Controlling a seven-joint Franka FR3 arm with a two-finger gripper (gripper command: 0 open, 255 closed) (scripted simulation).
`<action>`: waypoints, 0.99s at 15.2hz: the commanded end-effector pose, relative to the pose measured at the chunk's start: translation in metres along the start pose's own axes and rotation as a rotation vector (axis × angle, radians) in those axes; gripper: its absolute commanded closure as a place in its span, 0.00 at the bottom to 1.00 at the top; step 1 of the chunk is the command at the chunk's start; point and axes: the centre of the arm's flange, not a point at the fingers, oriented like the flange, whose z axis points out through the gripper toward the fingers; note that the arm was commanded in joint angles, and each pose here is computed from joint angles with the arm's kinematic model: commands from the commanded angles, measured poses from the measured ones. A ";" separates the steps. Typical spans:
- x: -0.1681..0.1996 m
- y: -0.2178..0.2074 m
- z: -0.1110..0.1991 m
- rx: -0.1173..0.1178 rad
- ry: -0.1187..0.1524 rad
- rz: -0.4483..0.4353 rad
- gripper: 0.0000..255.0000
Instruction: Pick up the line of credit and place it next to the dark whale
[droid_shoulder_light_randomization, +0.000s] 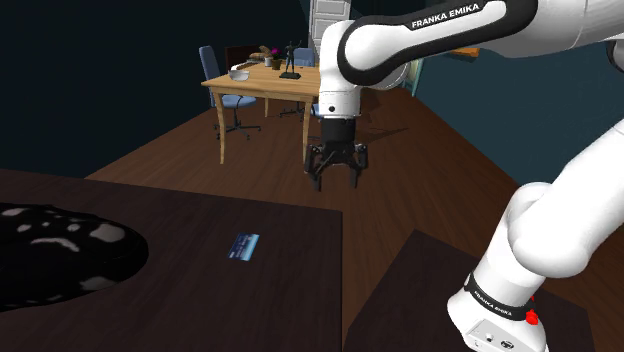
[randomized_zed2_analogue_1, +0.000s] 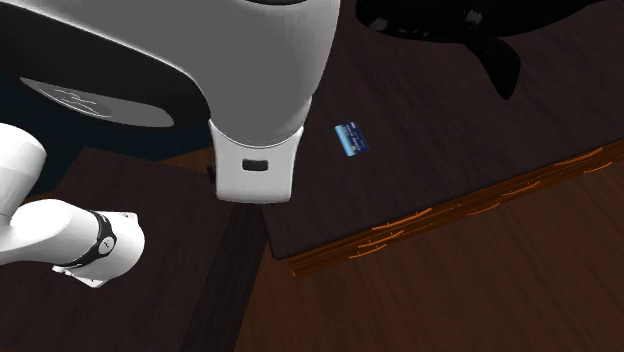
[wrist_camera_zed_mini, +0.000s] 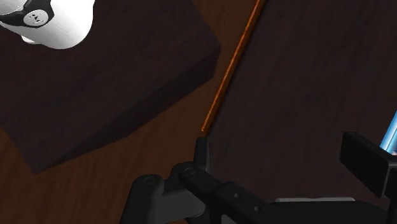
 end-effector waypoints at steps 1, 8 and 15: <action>0.005 -0.023 0.012 0.017 -0.032 0.049 0.00; 0.036 -0.093 0.054 0.076 -0.136 0.207 0.00; 0.073 -0.161 0.095 0.134 -0.241 0.366 0.00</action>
